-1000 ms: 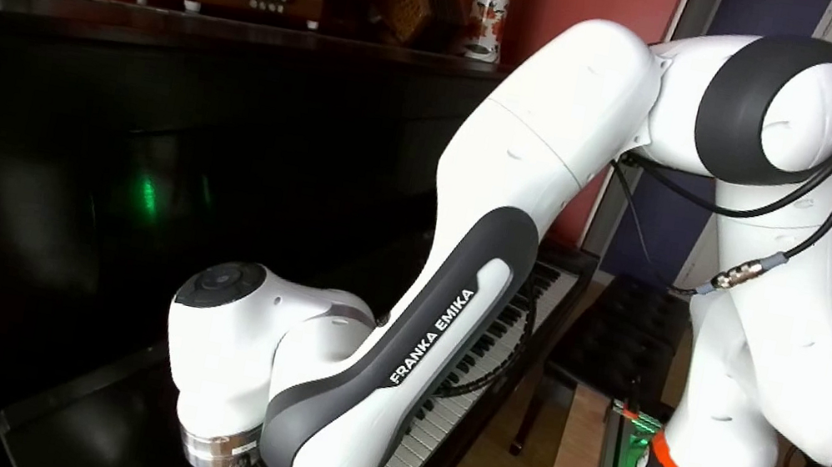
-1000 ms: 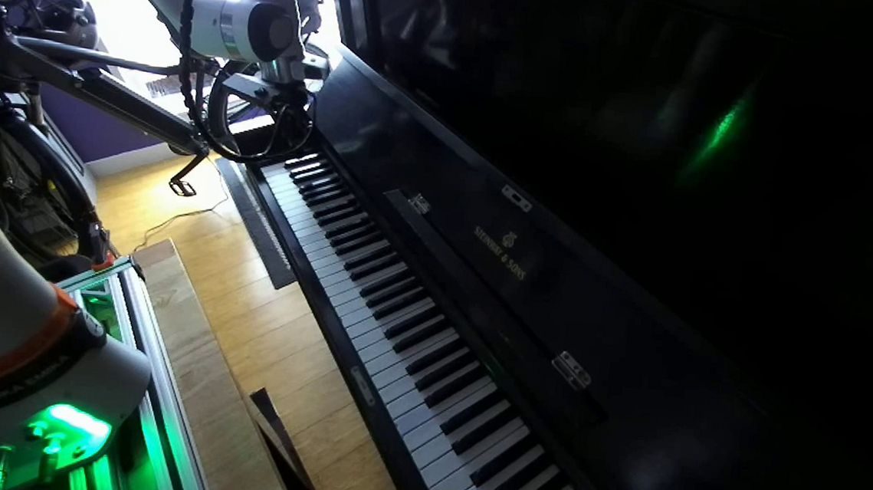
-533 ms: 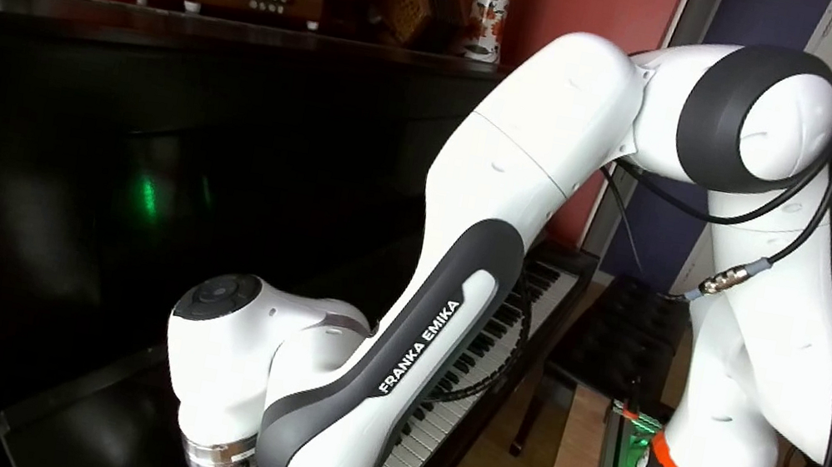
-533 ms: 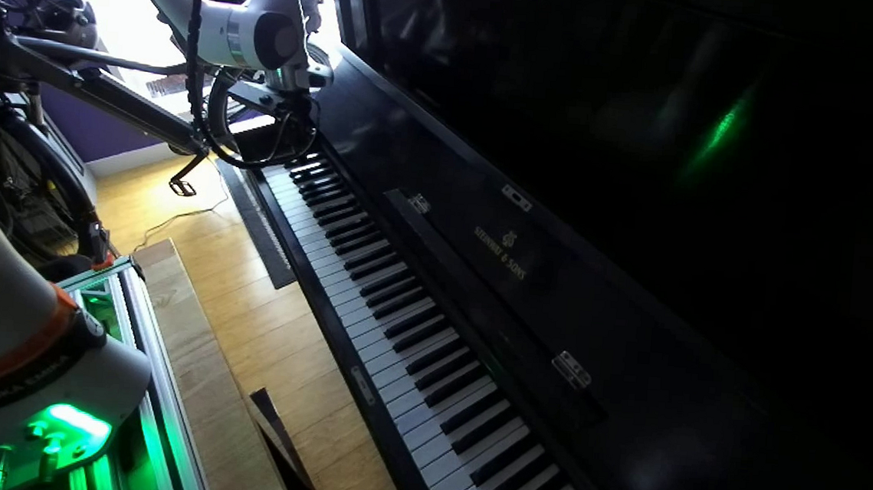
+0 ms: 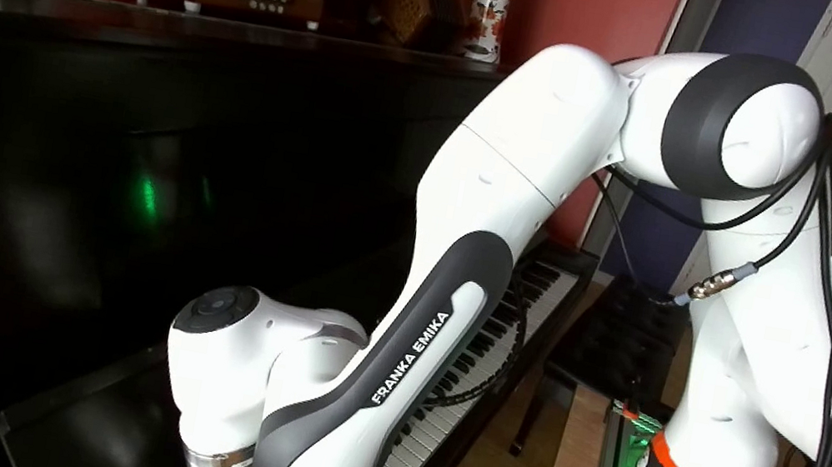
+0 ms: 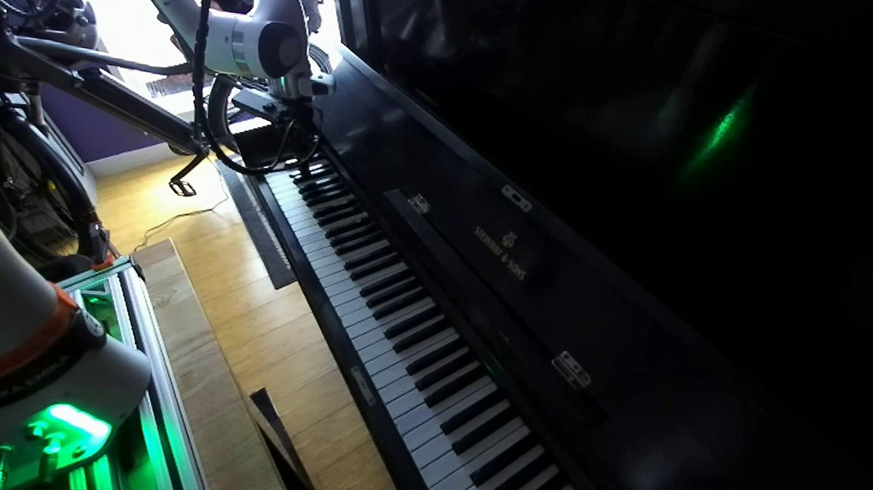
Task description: Press one black key on the left
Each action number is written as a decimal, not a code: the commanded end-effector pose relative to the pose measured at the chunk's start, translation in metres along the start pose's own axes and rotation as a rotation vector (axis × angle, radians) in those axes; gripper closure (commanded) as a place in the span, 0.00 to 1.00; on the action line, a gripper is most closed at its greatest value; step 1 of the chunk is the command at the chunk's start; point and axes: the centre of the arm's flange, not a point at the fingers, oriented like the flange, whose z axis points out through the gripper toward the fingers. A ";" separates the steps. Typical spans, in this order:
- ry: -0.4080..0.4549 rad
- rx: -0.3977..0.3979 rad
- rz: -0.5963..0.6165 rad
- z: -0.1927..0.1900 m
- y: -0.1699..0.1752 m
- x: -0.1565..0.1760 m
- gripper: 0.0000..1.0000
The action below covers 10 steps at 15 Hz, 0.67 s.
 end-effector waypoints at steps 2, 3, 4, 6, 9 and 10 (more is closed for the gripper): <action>0.005 0.005 -0.013 0.013 0.000 0.006 1.00; 0.004 0.006 -0.014 0.013 0.000 0.006 1.00; 0.005 0.005 -0.014 0.013 0.000 0.006 1.00; 0.003 0.003 -0.006 0.010 0.000 0.005 1.00; 0.015 0.001 -0.003 0.000 0.001 0.002 1.00; 0.018 -0.001 0.000 -0.004 0.002 0.001 1.00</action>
